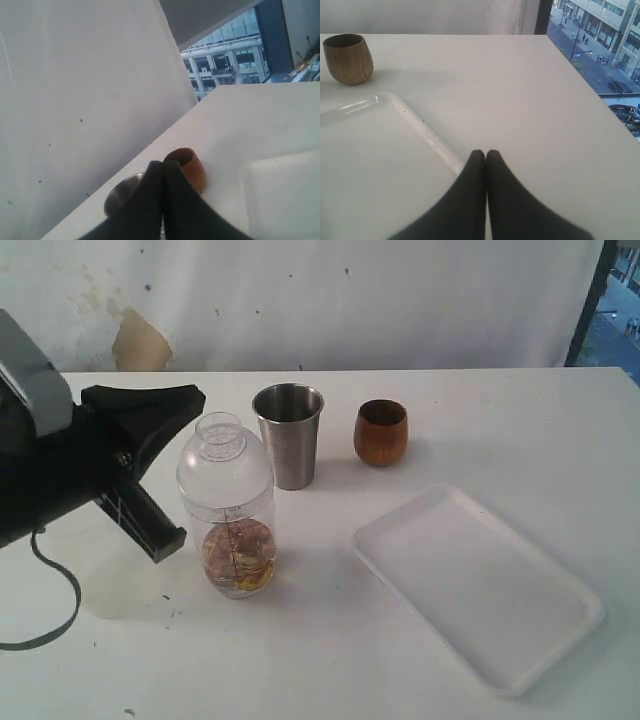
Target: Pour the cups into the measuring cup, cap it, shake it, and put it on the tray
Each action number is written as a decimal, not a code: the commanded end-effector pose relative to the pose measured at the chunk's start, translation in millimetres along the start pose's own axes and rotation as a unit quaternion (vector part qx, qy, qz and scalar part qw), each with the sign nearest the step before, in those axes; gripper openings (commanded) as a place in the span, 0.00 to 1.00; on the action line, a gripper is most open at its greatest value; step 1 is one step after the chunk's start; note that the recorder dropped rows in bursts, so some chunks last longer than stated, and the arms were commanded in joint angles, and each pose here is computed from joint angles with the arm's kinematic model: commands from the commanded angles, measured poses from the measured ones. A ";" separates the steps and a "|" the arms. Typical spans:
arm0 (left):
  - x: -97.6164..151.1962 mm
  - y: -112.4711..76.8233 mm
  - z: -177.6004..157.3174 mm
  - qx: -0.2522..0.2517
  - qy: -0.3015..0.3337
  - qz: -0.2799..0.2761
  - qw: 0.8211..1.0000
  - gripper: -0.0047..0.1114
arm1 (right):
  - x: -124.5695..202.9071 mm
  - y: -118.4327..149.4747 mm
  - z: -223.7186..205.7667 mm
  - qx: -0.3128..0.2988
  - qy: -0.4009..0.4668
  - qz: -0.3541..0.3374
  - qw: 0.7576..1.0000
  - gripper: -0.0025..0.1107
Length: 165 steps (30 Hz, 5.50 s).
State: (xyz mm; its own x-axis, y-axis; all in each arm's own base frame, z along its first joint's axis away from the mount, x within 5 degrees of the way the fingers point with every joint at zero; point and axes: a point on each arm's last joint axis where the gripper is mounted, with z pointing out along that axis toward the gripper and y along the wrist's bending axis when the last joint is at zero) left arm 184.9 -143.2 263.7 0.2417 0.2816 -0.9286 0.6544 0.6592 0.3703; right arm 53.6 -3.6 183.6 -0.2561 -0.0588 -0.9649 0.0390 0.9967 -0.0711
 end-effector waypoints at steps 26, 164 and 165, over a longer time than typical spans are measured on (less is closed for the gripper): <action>30.6 16.8 32.5 -0.007 0.031 -0.031 0.999 0.04 | 1.1 -0.4 0.1 0.004 -0.002 0.001 1.000 0.02; 77.0 -18.9 -187.7 -0.342 0.119 -0.259 0.895 0.04 | -15.0 -0.9 -1.3 0.006 -0.090 0.009 0.996 0.02; 75.4 -19.2 -188.8 -0.344 0.109 -0.255 0.897 0.04 | -15.0 -0.9 -1.3 0.006 -0.090 0.010 0.996 0.02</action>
State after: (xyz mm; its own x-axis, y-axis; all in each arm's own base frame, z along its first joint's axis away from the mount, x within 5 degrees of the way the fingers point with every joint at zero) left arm 59.5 -3.3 194.1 -0.1569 -0.0962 -0.9829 0.0307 0.9943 -0.1022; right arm 56.3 -3.2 197.7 -0.0949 -0.0463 -0.9944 0.0463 0.9976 -0.0509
